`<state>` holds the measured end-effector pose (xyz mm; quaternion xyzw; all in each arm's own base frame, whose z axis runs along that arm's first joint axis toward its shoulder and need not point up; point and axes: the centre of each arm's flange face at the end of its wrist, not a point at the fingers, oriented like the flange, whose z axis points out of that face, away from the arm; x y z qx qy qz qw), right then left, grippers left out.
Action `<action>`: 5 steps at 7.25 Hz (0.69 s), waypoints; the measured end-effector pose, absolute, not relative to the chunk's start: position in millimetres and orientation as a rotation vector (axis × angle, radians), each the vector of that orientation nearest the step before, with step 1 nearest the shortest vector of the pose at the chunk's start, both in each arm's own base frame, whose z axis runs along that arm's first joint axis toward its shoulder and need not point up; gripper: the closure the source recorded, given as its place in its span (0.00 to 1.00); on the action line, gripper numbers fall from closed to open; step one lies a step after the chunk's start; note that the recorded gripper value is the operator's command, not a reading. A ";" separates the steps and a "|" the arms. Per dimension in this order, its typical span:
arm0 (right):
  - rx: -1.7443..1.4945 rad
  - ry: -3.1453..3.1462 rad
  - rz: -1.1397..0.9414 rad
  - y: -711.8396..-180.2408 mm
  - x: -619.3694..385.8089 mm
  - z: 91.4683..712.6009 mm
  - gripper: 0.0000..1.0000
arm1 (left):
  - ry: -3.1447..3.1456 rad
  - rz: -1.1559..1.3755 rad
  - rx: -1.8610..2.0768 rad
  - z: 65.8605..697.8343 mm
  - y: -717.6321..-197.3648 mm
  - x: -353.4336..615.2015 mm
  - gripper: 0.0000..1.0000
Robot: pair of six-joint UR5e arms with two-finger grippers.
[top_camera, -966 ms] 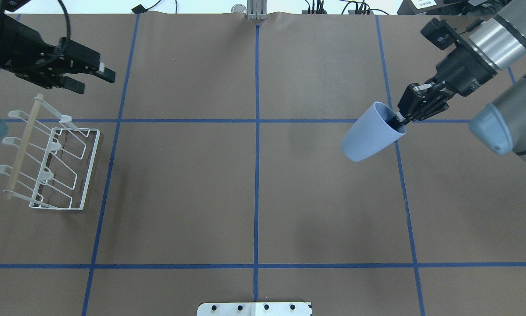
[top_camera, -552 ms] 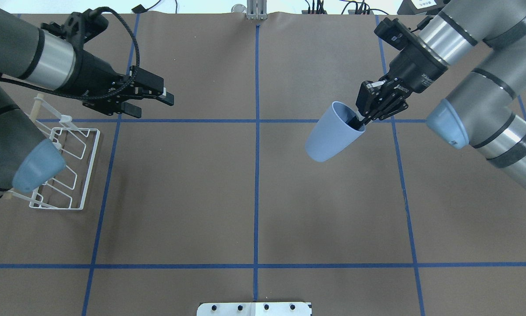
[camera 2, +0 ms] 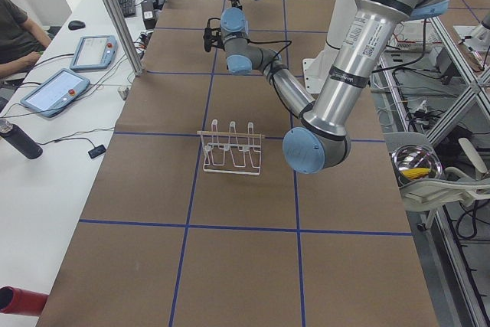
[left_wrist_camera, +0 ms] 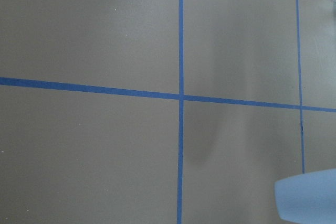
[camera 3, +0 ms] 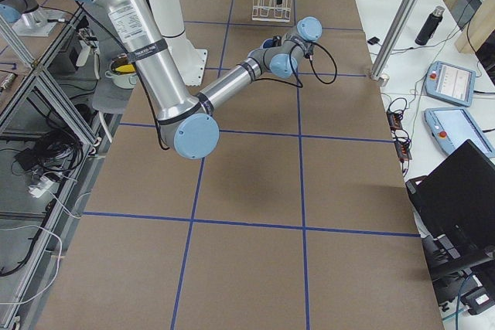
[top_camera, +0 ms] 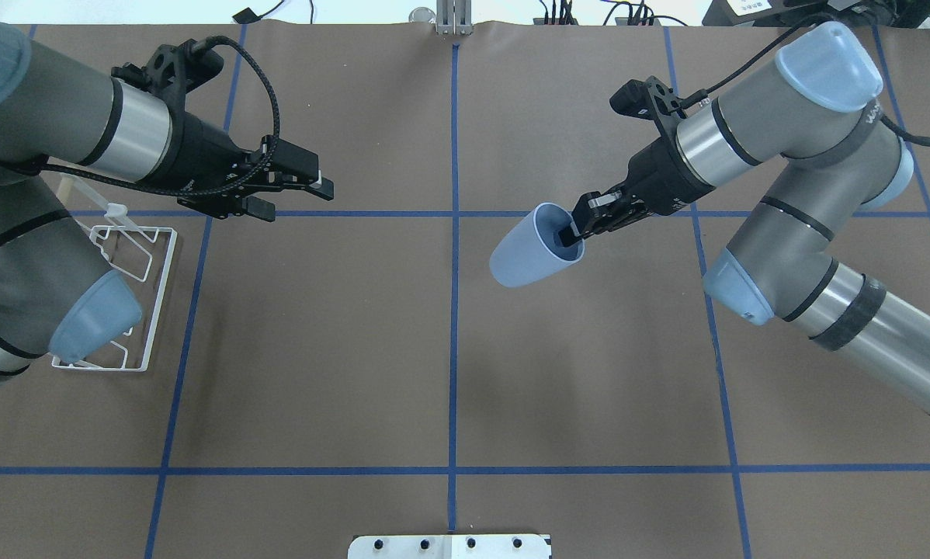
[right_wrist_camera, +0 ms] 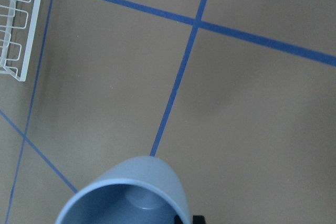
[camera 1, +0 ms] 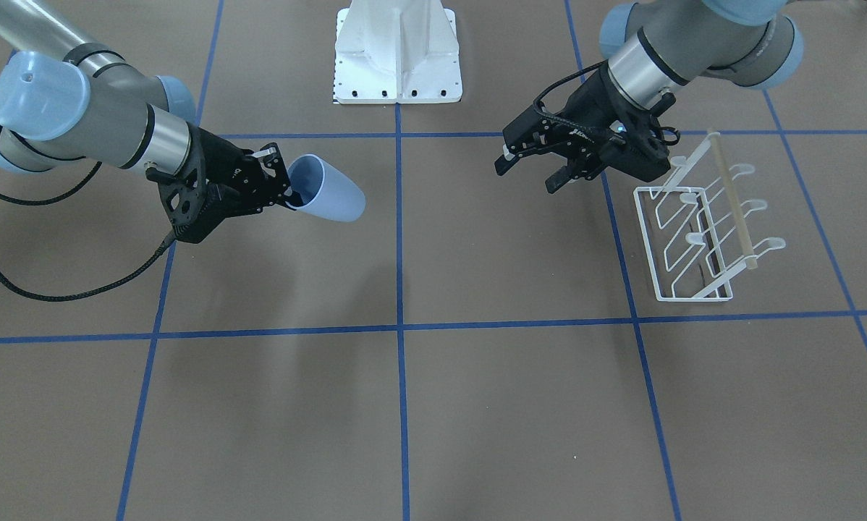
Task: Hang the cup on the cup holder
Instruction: 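Carry the cup toward the center while the left gripper reaches toward it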
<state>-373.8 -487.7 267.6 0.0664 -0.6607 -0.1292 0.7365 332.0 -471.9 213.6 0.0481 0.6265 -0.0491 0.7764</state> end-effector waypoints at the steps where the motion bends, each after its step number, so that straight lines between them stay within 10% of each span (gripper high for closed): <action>1: 0.099 -1.535 -0.185 -478.9 -375.4 258.0 1.00 | 1.373 -0.125 0.088 210.9 -470.7 333.6 0.02; 5: -0.102 -1.898 0.113 -434.0 -384.9 232.8 1.00 | 1.726 -0.276 -0.035 221.4 -469.9 339.7 0.02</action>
